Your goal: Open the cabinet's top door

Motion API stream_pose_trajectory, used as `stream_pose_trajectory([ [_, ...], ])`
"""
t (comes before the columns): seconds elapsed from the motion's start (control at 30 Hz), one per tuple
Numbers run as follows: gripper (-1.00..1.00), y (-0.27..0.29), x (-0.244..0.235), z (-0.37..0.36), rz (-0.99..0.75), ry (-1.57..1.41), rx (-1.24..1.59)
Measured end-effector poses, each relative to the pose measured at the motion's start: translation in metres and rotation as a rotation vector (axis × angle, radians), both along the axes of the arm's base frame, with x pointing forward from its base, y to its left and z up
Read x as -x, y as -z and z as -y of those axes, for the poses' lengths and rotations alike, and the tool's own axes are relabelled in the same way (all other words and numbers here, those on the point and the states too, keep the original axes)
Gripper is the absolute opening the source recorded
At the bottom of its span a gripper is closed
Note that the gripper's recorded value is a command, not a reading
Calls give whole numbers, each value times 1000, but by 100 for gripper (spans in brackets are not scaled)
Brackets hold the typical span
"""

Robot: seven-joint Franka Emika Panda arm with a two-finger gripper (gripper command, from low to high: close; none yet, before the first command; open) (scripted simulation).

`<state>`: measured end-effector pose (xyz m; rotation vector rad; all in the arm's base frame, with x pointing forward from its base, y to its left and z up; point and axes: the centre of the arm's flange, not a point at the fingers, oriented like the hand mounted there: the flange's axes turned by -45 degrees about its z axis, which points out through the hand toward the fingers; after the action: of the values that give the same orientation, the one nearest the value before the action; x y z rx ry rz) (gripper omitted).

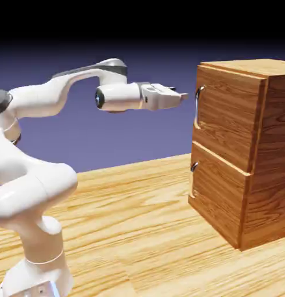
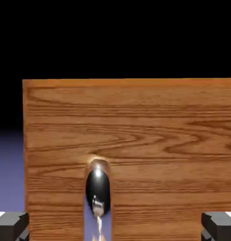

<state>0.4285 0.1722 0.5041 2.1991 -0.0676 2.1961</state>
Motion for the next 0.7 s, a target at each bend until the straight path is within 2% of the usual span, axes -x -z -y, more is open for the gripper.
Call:
stream_pose_trajectory([
  [0.13, 0, 41, -22, -6, 1, 6, 7],
  [0.3, 0, 41, -67, -3, 1, 6, 8],
  [0.33, -100, 41, -71, -3, 1, 6, 7],
  [0.4, -100, 41, -71, -3, 1, 6, 7],
  [0.7, -100, 41, -14, 33, 2, -218, 8],
])
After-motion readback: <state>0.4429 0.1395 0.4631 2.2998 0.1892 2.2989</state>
